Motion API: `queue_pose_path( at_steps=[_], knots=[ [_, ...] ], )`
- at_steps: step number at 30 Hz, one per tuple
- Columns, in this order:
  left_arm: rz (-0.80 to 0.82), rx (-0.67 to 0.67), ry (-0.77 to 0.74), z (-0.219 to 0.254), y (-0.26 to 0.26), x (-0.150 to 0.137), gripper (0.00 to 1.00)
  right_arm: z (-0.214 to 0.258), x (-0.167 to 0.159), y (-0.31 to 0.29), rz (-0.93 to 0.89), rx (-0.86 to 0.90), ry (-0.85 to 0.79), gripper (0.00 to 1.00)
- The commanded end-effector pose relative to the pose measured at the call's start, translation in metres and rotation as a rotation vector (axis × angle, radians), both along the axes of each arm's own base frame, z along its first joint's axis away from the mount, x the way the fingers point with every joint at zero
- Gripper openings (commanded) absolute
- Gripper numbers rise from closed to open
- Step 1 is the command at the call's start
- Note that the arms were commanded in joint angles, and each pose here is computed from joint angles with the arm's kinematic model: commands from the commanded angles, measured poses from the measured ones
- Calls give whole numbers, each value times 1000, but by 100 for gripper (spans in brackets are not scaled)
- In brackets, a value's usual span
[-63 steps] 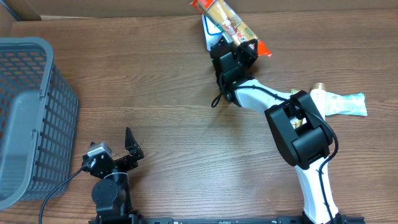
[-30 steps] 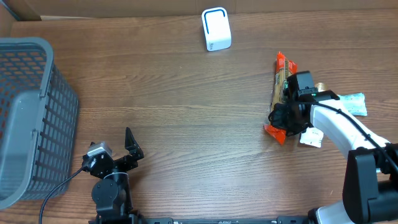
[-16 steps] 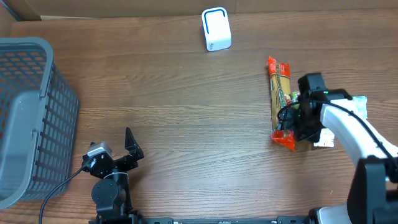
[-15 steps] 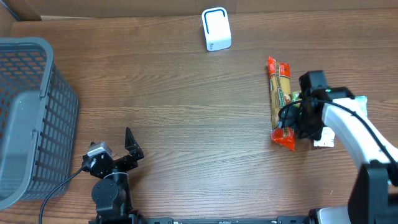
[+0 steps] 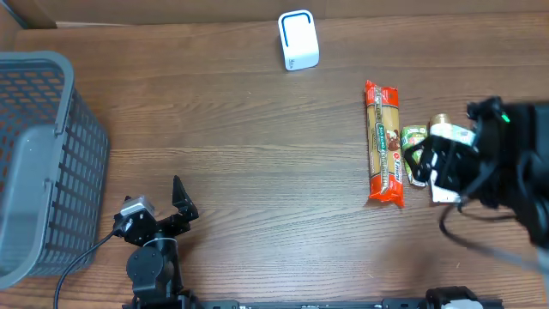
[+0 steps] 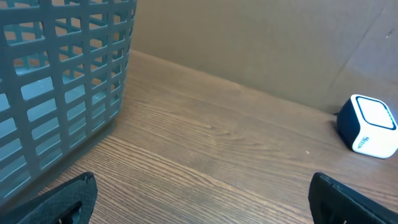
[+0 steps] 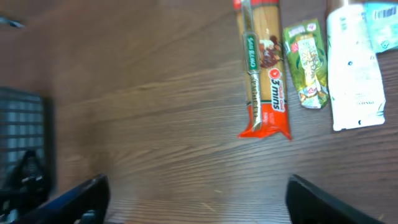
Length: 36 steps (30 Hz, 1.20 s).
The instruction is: Scan the item barcode
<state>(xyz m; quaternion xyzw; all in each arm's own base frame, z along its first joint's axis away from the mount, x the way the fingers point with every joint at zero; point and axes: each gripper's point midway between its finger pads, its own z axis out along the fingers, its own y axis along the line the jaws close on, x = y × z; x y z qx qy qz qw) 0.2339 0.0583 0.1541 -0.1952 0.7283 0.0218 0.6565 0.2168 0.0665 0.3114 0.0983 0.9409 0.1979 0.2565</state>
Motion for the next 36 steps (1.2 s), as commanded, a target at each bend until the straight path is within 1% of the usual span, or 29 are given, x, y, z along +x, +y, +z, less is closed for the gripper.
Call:
queue_pose_path(
  at_steps=[1,4,6,11,17,25,36],
  knots=[
    [6,19,-4,2,1,-1,100,25,-24,2,25,15,-108,94],
    [6,19,-4,2,1,-1,100,28,-37,0,23,15,-122,96],
    [6,19,-4,2,1,-1,99,25,-40,0,23,13,-107,96],
    [6,19,-4,2,1,-1,100,20,-34,2,28,16,-70,96],
    [6,19,-4,2,1,-1,100,10,-28,14,84,56,5,96],
    [6,19,-4,2,1,-1,100,-6,-22,15,121,34,90,96],
    [6,19,-4,2,1,-1,100,-6,-20,15,122,29,84,96]
  ],
)
